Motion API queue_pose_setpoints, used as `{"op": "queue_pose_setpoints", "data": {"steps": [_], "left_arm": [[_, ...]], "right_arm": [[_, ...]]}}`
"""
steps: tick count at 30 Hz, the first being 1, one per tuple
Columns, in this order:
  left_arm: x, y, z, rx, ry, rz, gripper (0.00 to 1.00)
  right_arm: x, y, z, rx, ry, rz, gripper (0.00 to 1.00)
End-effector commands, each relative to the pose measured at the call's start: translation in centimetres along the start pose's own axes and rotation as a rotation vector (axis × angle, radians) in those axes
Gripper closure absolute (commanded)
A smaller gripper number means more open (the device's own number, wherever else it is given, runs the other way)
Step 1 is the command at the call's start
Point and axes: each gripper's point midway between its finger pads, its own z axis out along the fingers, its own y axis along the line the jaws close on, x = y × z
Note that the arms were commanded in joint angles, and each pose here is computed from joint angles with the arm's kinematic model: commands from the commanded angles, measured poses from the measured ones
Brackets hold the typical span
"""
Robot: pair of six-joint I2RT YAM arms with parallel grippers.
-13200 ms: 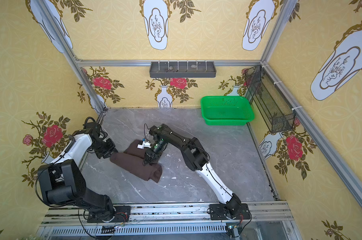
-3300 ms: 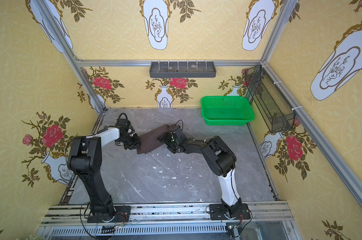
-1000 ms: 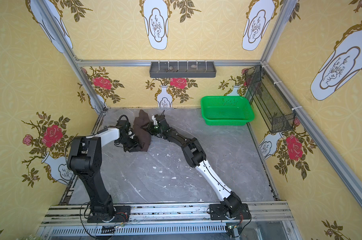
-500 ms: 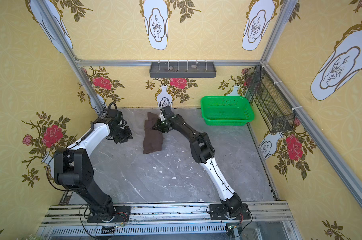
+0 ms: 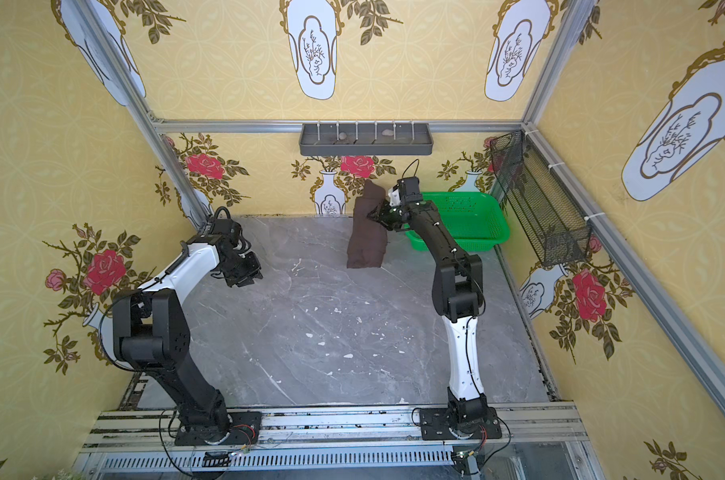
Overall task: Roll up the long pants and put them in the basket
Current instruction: Pick up the long pant at the center of the board, then place the long pant in the bin.
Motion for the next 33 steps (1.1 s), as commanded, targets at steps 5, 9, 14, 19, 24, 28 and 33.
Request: {"op": "queue_pose_setpoints", "data": {"steps": [5, 9, 14, 19, 24, 28, 33], "left_arm": [[1.2, 0.3, 0.5, 0.004, 0.034, 0.022, 0.67], [1.9, 0.7, 0.7, -0.002, 0.048, 0.031, 0.67], [2.4, 0.9, 0.9, -0.003, 0.056, 0.035, 0.67], [2.5, 1.0, 1.0, -0.005, 0.059, 0.03, 0.67], [2.2, 0.9, 1.0, -0.008, 0.058, 0.029, 0.67], [2.2, 0.9, 1.1, -0.007, 0.06, 0.018, 0.67], [2.2, 0.9, 1.2, -0.01, 0.063, 0.011, 0.67]], "right_arm": [[-7.9, -1.4, -7.2, -0.191, -0.348, 0.218, 1.0], [-10.1, -6.4, -10.3, -0.22, -0.52, 0.345, 1.0], [-12.9, -10.6, -12.1, -0.339, -0.628, 0.431, 1.0], [-15.4, -12.9, -13.1, -0.408, -0.679, 0.467, 1.0], [-16.8, -16.1, -13.3, -0.395, -0.704, 0.55, 1.0], [-16.3, -19.9, -13.4, -0.305, -0.737, 0.651, 1.0], [-15.1, -21.5, -12.9, -0.157, -0.689, 0.686, 1.0]]}}
